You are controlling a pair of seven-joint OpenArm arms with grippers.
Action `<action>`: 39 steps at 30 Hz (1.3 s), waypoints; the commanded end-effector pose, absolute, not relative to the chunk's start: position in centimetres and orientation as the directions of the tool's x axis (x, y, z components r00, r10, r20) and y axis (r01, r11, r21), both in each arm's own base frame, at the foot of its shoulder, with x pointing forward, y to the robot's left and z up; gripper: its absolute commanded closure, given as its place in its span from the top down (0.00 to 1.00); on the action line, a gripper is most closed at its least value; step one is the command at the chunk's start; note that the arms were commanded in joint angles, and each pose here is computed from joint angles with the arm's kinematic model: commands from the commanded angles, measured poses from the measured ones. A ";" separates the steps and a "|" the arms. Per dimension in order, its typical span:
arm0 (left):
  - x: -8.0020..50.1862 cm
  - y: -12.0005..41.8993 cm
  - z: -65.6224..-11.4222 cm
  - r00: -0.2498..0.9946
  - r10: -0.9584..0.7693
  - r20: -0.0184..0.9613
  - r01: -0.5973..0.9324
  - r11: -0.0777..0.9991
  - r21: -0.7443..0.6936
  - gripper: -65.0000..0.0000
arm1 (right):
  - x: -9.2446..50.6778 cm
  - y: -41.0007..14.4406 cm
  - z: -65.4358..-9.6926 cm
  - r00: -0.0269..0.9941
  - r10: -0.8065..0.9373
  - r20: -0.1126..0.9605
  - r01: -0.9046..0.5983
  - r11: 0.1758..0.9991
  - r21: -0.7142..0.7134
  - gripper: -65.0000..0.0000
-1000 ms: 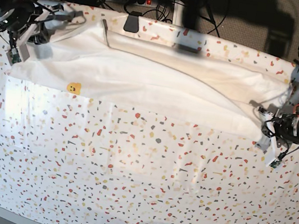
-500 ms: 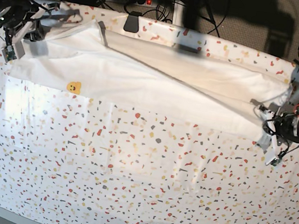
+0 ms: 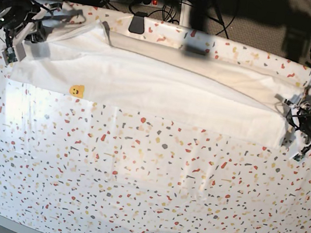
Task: Fold the T-shirt properly
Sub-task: 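Fold the lifted end over the shirt toward the left gripper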
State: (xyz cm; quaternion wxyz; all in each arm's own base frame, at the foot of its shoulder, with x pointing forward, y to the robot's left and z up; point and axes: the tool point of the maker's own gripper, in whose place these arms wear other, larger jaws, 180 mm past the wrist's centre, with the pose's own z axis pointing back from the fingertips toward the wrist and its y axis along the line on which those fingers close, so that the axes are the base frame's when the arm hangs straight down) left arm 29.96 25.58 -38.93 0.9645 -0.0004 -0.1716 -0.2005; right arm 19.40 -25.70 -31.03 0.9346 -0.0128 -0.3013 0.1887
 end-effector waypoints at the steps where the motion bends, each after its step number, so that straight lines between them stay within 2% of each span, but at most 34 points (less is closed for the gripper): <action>1: 30.6 26.5 -37.7 0.852 -0.392 0.347 0.382 0.919 0.099 0.31 | 19.8 -25.8 -30.2 0.726 0.378 0.574 -0.353 0.922 -0.161 0.00; 9: 30.0 27.8 -37.9 0.869 -0.378 0.319 0.354 0.926 0.132 0.31 | 19.8 -25.8 -30.2 0.726 0.378 0.574 -0.353 0.922 -0.161 0.00; 14: 30.3 31.8 -37.3 0.895 -0.352 0.274 0.259 0.910 0.324 0.31 | 19.8 -25.8 -30.2 0.726 0.378 0.574 -0.353 0.922 -0.161 0.00; 19: 30.7 35.2 -35.9 0.914 -0.299 0.275 0.135 0.862 0.490 0.31 | 19.8 -25.8 -30.2 0.726 0.378 0.574 -0.353 0.922 -0.161 0.00; 29: 33.0 33.6 -35.5 0.852 -0.315 0.418 0.111 0.889 0.444 0.31 | 21.6 -25.3 -28.8 0.663 0.341 0.666 -0.324 0.933 -0.155 0.00; 34: 33.0 32.4 -36.1 0.849 -0.306 0.430 0.115 0.902 0.415 0.31 | 23.7 -25.5 -27.2 0.628 0.281 0.726 -0.260 0.955 -0.144 0.00; 39: 33.1 31.3 -36.7 0.848 -0.296 0.440 0.117 0.914 0.389 0.31 | 25.5 -25.8 -27.7 0.623 0.183 0.760 -0.197 0.978 -0.074 0.00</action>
